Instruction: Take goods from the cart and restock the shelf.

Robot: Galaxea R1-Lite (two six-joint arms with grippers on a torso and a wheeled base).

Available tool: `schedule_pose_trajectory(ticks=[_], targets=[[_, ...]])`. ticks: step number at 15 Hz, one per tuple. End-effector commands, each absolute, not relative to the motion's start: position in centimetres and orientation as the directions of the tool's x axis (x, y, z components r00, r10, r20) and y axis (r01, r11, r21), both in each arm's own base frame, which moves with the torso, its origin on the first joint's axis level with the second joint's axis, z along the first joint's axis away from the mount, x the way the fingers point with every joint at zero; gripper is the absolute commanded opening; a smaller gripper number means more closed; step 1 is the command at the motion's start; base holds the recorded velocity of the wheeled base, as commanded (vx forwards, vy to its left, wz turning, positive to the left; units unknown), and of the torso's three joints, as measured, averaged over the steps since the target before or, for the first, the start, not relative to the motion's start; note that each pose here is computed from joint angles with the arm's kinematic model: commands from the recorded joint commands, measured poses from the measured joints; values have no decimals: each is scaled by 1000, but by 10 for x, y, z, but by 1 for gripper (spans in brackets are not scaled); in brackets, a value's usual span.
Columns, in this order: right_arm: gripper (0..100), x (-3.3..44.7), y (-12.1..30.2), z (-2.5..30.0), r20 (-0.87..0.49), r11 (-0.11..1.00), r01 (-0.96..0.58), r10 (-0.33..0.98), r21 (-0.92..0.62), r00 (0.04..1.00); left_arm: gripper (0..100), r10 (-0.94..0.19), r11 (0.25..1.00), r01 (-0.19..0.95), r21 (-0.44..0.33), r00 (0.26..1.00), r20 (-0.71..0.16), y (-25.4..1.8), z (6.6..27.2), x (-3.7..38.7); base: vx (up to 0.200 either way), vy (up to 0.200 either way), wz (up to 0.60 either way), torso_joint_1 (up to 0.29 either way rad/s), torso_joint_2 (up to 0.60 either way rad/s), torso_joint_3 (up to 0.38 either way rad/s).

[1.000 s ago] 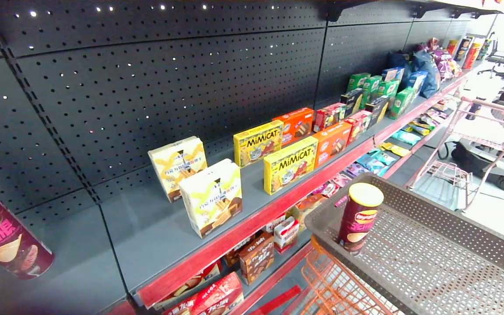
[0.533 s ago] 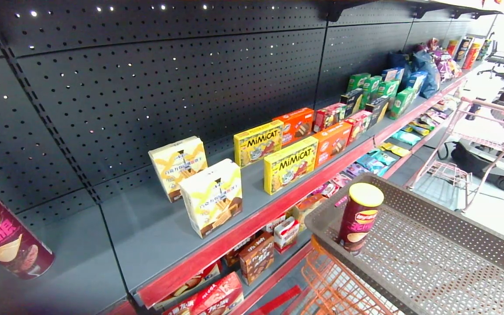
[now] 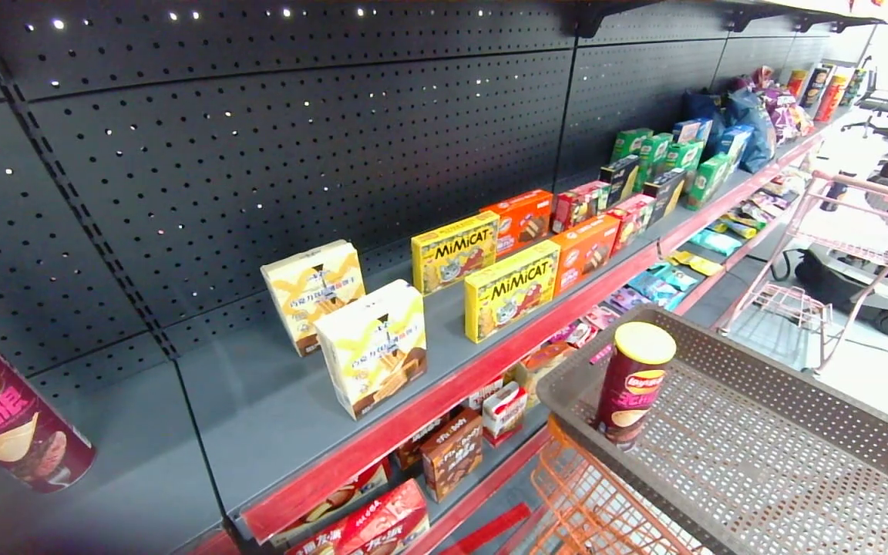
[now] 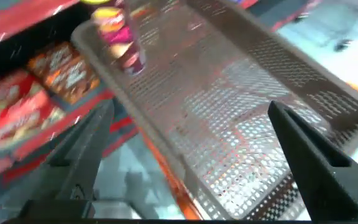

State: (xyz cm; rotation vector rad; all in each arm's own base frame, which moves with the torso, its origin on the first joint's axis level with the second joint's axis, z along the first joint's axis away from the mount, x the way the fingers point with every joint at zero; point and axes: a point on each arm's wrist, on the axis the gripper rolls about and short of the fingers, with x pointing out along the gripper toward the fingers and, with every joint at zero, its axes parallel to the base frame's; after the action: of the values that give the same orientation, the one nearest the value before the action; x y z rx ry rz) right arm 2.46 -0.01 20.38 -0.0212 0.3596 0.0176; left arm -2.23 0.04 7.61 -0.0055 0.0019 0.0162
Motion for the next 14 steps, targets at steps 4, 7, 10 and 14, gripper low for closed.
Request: schedule_pose_trajectory(ticks=[4, 7, 10, 14], targets=[[100, 118, -3, 215, -436, 995, -100, 78, -28, 897, 100, 17, 1000, -17, -6, 1000, -2, 0, 76, -22, 0, 0, 0, 0, 0, 0], [100, 174, -9, 209, -387, 997, -68, 48, -38, 921, 100, 17, 1000, -17, -6, 1000, -3, 0, 76, -22, 0, 0, 0, 0, 0, 0], [100, 202, -11, 194, -405, 998, -66, 65, 12, 912, 100, 17, 1000, -17, -6, 1000, -2, 0, 76, -22, 0, 0, 0, 0, 0, 0], [100, 224, 1, 176, -421, 989, -146, 142, 21, 896, 100, 17, 1000, -17, -6, 1000, -3, 0, 76, -22, 0, 0, 0, 0, 0, 0]])
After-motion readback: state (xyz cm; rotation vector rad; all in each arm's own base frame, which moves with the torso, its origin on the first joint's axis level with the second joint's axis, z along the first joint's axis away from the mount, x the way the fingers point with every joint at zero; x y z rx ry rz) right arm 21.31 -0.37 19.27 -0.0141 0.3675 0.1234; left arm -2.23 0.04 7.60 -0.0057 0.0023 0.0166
